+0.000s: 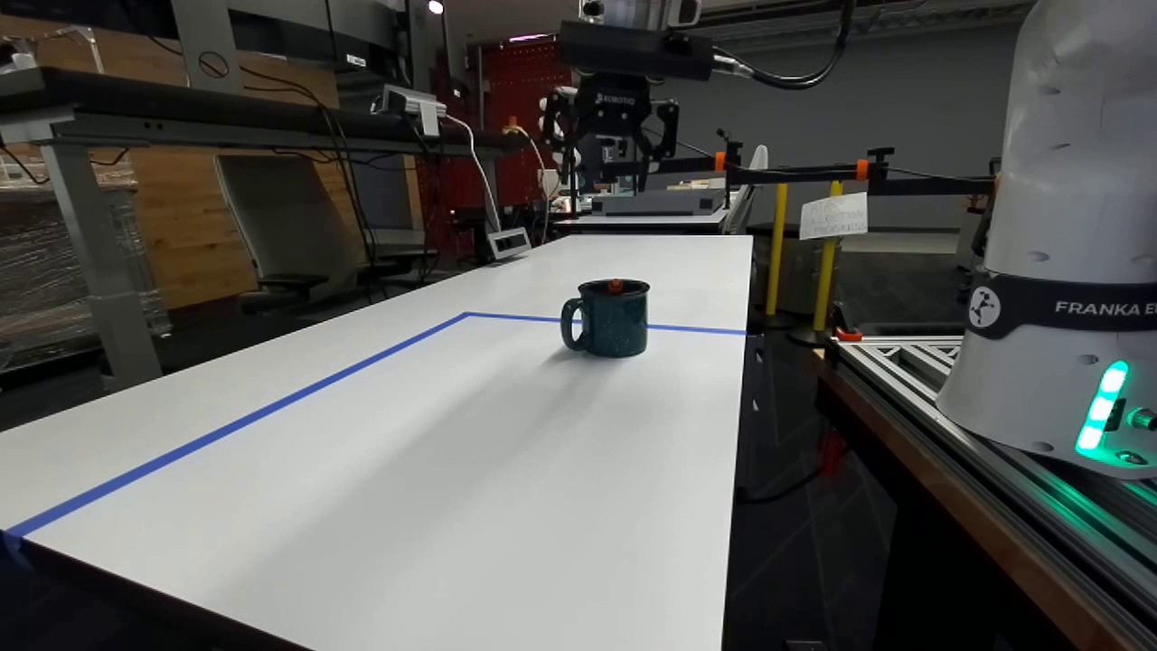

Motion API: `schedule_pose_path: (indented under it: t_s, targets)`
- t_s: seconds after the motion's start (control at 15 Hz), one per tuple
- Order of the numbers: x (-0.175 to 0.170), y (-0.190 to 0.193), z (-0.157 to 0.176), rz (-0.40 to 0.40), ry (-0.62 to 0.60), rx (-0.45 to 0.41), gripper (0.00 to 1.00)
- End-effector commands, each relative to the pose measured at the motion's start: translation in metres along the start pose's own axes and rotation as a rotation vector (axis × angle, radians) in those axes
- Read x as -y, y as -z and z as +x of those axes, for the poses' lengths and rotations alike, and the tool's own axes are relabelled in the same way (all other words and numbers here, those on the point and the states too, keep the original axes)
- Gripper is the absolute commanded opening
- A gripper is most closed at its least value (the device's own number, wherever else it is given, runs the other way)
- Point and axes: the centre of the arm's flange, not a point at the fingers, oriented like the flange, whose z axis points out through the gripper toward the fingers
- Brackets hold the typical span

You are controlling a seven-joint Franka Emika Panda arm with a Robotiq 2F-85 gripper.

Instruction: Remove the marker from the mug and put it on the table inside the border

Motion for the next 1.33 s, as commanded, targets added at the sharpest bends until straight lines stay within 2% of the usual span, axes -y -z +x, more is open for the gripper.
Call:
schedule_pose_path:
  t_s: [0.0, 0.47, 0.73, 0.87, 1.27]
  targets:
    - [0.005, -0.005, -0.002, 0.003, -0.005, 0.020, 1.00]
    - [0.004, -0.047, -0.012, -0.072, 0.006, 0.055, 1.00]
    - [0.000, -0.060, -0.013, -0.113, -0.037, 0.020, 1.00]
    - [-0.002, -0.068, -0.013, -0.119, -0.053, 0.012, 1.00]
    - [-0.002, -0.093, -0.015, -0.083, -0.038, 0.076, 1.00]
